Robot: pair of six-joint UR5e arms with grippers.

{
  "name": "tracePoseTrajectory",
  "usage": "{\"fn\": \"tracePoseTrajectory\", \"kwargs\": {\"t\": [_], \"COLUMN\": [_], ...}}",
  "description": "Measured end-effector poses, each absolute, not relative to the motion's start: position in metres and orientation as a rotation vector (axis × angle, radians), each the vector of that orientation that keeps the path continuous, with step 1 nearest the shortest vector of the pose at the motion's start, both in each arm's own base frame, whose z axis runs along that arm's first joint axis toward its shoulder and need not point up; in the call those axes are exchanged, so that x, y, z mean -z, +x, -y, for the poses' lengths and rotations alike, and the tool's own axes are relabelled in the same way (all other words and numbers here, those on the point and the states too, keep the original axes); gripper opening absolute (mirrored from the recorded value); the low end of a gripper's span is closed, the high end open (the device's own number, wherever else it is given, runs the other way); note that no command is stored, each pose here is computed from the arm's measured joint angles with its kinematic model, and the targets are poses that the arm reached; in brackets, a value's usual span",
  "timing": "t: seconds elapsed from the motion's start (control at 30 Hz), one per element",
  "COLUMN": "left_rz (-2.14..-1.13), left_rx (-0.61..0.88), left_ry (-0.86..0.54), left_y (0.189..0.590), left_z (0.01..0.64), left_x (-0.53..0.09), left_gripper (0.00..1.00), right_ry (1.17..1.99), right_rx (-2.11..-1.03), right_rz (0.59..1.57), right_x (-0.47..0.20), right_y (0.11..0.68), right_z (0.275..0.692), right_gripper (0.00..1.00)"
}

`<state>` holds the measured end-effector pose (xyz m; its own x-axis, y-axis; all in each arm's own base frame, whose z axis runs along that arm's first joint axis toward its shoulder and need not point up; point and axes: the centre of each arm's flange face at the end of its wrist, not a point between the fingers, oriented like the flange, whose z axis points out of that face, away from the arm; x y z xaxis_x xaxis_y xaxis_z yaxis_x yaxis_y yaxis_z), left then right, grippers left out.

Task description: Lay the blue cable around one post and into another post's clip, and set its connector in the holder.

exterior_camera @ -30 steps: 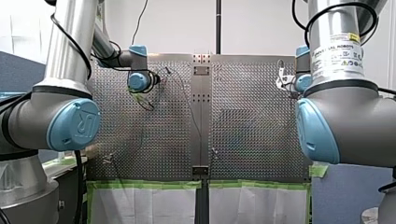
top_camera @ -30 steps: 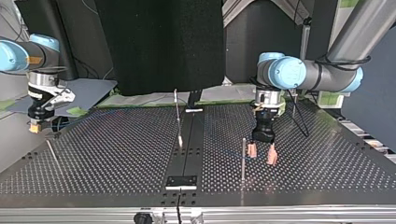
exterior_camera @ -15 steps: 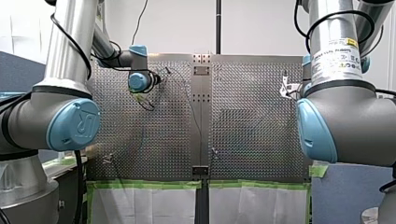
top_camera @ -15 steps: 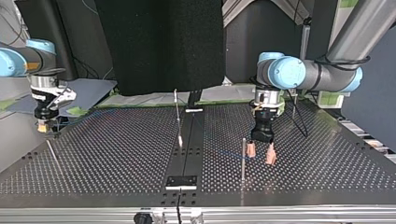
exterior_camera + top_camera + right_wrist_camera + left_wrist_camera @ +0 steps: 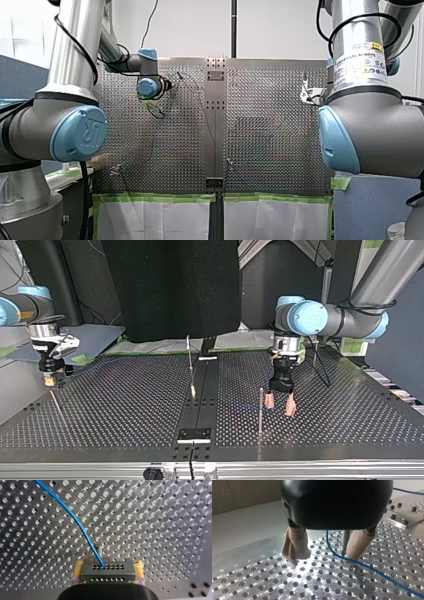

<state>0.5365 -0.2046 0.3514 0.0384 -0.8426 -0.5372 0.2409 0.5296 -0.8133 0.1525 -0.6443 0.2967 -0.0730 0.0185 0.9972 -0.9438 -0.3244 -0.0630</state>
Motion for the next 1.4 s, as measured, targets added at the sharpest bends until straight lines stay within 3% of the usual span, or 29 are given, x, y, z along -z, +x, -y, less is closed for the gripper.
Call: {"fn": "tracePoseTrajectory", "kwargs": {"t": [0.23,1.4], "left_rz": [-1.271,-1.319], "left_rx": [0.908,0.867], "left_ry": [-0.600,-0.604], "left_y": [0.537,0.544], "left_z": [0.204,0.205], "left_x": [-0.351,-0.326], "left_gripper": [1.00,1.00], "right_ry": [1.445,1.446], "right_rx": [-1.491,-1.456], "right_rz": [1.062,1.052], "right_x": [-0.293,-0.286], "right_y": [0.147,0.130], "right_z": [0.647,0.658], "right_gripper": [0.00,0.00]}}
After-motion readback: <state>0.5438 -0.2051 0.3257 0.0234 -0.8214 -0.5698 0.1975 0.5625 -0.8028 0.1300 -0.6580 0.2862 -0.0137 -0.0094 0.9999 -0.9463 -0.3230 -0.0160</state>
